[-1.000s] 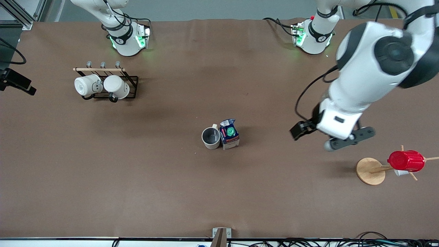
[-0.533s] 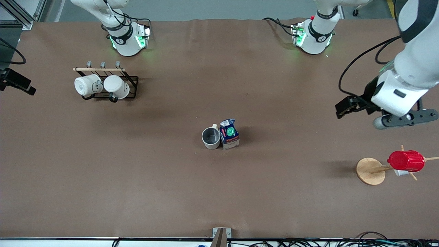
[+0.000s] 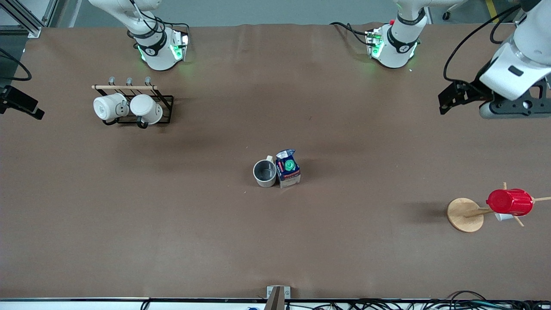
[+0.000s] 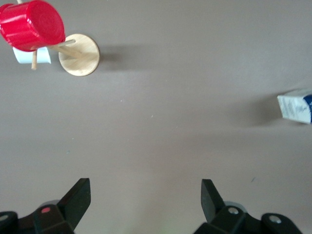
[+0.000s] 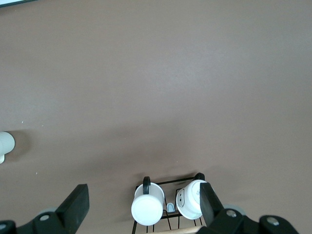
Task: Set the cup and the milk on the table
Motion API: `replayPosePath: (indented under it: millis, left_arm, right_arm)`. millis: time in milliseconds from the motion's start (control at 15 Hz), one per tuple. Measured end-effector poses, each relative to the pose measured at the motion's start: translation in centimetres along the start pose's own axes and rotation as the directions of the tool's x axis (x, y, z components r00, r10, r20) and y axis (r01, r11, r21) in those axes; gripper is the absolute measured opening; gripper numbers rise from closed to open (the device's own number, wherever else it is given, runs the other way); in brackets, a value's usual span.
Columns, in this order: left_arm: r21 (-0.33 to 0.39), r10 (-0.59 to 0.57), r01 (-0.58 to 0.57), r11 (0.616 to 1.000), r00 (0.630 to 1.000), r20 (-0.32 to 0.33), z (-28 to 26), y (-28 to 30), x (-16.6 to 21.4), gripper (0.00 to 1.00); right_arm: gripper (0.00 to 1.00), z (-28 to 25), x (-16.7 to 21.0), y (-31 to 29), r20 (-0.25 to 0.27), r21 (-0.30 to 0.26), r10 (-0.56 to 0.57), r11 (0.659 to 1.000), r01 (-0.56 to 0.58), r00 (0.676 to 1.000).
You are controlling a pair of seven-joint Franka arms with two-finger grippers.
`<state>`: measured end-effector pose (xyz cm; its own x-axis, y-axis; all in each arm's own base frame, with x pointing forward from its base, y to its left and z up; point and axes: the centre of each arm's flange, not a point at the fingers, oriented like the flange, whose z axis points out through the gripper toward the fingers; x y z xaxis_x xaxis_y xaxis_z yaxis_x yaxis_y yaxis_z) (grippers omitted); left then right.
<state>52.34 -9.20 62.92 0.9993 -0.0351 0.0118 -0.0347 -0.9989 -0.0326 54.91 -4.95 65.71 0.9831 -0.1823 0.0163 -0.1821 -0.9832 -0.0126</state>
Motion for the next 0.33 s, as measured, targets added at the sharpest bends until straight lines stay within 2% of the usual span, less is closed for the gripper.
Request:
replayPosePath:
  millis: [333]
  left_arm:
    - [-0.003, 0.016, -0.016, 1.000, 1.000, -0.012, -0.9, -3.6, -1.6, 1.00]
  right_arm:
    - [1.00, 0.0, 0.0, 0.2, 0.000, 0.000, 0.003, 1.000, -0.003, 1.000]
